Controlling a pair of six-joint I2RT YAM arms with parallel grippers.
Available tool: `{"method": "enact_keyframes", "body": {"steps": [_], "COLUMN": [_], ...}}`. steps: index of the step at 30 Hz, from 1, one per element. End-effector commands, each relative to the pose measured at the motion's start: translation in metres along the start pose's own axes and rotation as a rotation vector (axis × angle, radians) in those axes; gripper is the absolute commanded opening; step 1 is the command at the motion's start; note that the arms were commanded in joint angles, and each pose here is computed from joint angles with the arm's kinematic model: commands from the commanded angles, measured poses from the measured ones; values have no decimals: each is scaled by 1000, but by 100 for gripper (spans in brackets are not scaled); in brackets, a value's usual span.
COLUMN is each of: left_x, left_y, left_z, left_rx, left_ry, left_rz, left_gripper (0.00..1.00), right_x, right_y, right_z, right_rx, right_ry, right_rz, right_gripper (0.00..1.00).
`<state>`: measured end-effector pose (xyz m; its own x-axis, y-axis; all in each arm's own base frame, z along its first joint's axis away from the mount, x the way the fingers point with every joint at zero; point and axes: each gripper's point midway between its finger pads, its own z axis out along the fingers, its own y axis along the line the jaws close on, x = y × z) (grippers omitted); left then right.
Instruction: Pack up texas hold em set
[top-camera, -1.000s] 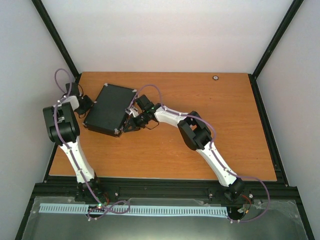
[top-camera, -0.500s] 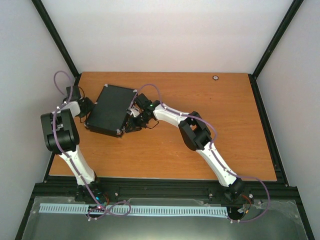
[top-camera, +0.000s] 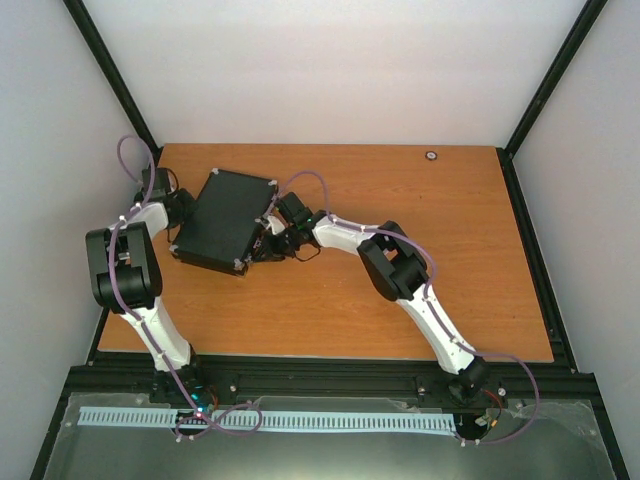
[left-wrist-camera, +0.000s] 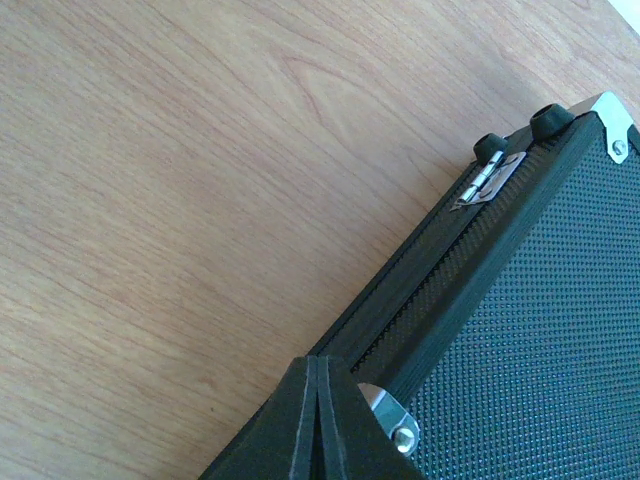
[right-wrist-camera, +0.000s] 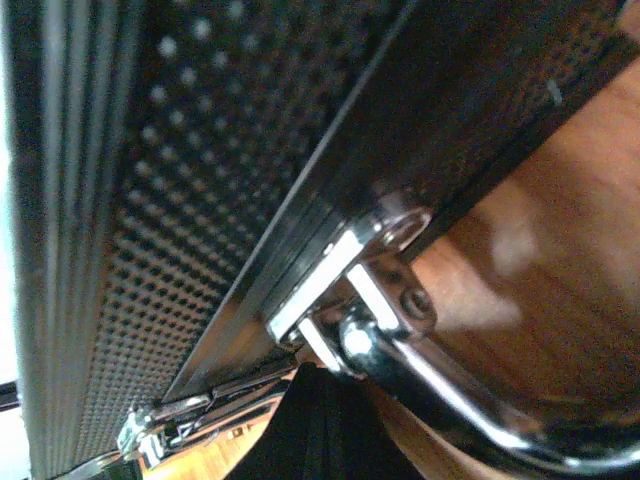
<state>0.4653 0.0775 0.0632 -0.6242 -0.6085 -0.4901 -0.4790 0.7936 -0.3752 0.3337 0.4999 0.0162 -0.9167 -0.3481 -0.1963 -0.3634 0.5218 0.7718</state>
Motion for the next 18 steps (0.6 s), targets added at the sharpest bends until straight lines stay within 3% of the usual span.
{"method": "enact_keyframes", "body": {"steps": [1, 4, 11, 18], "left_x": [190, 190, 180, 142], "left_y": [-5, -6, -9, -25], "left_z": [-8, -9, -8, -5], "left_rx": [27, 31, 29, 23], "left_ry": [655, 654, 633, 558], "left_rz": [-23, -27, -17, 4], "left_gripper": [1, 1, 1, 1], "right_x": [68, 61, 59, 39], "right_y": [-82, -69, -83, -70], "right_z": [63, 64, 20, -31], "right_rx": [70, 15, 279, 429], "right_ry": [123, 111, 78, -11], "right_rz": [179, 168, 105, -15], "right_gripper": [3, 3, 3, 3]}}
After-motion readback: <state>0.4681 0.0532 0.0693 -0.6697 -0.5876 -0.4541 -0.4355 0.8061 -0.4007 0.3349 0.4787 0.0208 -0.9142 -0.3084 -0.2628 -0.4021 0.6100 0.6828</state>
